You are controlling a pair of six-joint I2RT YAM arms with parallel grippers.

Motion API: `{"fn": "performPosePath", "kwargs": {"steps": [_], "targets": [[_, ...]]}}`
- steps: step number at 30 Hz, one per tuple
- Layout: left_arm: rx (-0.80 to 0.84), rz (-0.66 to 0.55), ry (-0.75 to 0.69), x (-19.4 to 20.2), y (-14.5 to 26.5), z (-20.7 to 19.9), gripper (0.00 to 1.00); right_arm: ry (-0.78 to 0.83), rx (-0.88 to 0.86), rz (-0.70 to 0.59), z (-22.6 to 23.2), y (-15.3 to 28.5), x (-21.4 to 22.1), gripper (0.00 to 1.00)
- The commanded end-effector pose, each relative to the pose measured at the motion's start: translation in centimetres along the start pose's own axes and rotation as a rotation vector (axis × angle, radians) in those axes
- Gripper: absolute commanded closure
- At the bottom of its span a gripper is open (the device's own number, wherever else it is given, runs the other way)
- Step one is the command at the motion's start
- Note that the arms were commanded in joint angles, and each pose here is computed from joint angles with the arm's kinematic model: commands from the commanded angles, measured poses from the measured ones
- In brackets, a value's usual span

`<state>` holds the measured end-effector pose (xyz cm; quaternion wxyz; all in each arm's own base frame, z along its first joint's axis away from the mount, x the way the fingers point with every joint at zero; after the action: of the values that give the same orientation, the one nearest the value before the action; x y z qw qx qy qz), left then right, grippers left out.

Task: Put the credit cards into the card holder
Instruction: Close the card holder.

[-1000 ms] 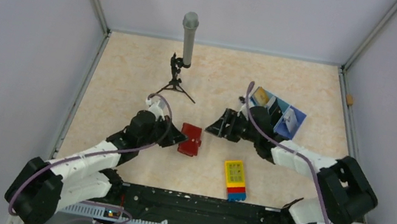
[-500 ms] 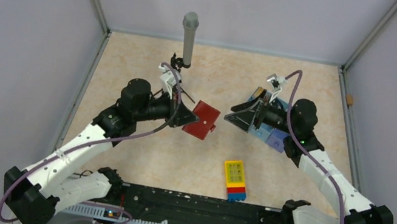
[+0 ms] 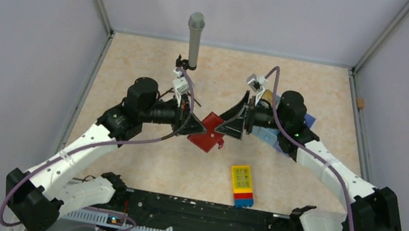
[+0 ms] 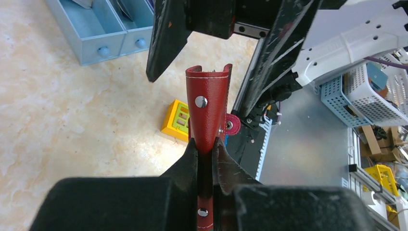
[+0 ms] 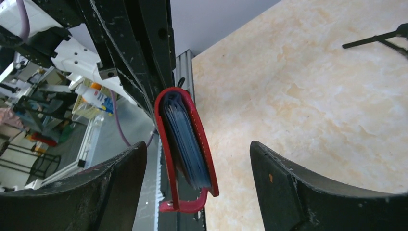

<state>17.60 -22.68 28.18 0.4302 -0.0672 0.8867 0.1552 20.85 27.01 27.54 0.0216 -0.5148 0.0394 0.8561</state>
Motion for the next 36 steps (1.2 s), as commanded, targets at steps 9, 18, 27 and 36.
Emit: {"fn": "performPosePath", "kwargs": {"steps": [9, 18, 27, 36], "targets": [[0.145, -0.031, -0.068, -1.0, 0.3, -2.3, 0.47, 0.09, -0.225, 0.083, 2.3, -0.4, -0.5, 1.0], [0.185, 0.039, -0.024, 0.1, -0.5, -1.9, 0.45, 0.116, -0.343, 0.114, 3.9, 0.2, -0.6, 1.0], [0.212, 0.125, -0.016, 1.7, -1.4, -2.3, 0.65, 0.125, -0.395, 0.134, 4.7, 0.5, -0.9, 1.0], [-0.08, 0.044, -0.024, 1.6, -1.4, 1.1, 1.0, -0.031, 0.224, 0.049, -1.6, 0.3, -1.3, 0.43]]}}
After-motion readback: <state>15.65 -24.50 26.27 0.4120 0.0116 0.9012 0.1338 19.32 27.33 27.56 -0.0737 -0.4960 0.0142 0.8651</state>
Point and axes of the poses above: each gripper's point midway between its finger pads, its own y axis back along the fingers, its own z axis along the line the jaws close on, x = y × z, the point moved 4 cm from there along y, back along the fingers, and after that the axes turned 4 degrees about y, right-handed, at the moved point
